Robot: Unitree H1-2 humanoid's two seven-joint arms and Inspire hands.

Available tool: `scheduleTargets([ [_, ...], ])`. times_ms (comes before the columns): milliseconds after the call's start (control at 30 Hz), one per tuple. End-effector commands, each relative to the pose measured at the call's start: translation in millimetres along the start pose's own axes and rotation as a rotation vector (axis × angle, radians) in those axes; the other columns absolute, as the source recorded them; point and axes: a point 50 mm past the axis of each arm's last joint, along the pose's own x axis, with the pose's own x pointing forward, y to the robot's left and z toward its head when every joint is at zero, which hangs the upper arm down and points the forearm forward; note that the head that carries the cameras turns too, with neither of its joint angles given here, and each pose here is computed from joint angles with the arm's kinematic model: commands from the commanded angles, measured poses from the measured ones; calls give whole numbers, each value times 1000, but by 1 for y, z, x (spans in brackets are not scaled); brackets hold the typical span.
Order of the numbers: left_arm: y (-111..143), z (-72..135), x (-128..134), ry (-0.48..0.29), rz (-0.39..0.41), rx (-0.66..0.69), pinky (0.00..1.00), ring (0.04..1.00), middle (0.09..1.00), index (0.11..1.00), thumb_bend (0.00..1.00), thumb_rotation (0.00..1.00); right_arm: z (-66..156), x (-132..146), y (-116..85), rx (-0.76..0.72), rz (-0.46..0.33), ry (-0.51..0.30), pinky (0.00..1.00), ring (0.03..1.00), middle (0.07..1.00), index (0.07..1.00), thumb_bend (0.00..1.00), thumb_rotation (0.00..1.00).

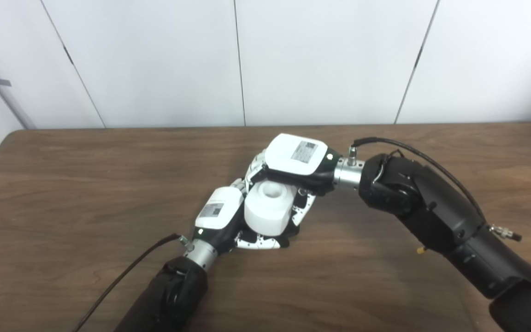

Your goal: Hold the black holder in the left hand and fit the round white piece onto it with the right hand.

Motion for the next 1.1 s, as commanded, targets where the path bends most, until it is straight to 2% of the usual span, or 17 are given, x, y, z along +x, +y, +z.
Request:
scheduleTargets([
  [0,-65,-6,-43,116,-235,-17,959,947,873,483,524,56,-3,4,-10,-52,-1,-16,677,735,697,482,520,137],
  [333,-64,-4,-45,116,-231,-21,962,951,868,483,524,57,-6,3,-2,-82,47,0,693,743,706,483,520,138],
  [600,-63,-3,-46,120,-241,-17,959,956,869,483,524,57,-3,0,6,-105,103,-24,703,742,704,483,522,136],
  [900,-63,-3,-45,118,-238,-18,959,954,873,483,524,57,2,-4,0,-120,123,-28,711,748,710,489,521,145],
  [933,-63,-3,-45,118,-237,-17,959,953,872,483,524,57,2,-4,-1,-125,135,-18,718,754,718,535,578,175],
  [967,-64,-3,-45,119,-238,-16,960,953,873,483,524,57,3,-4,-2,-127,146,-8,735,765,733,675,743,256],
  [1000,-64,-3,-45,121,-240,-16,961,953,873,483,524,57,4,-4,-3,-125,149,0,739,767,736,694,762,266],
  [1067,-64,-2,-44,124,-241,-22,967,954,876,484,524,57,4,-4,-4,-118,150,11,743,770,749,800,853,296],
])
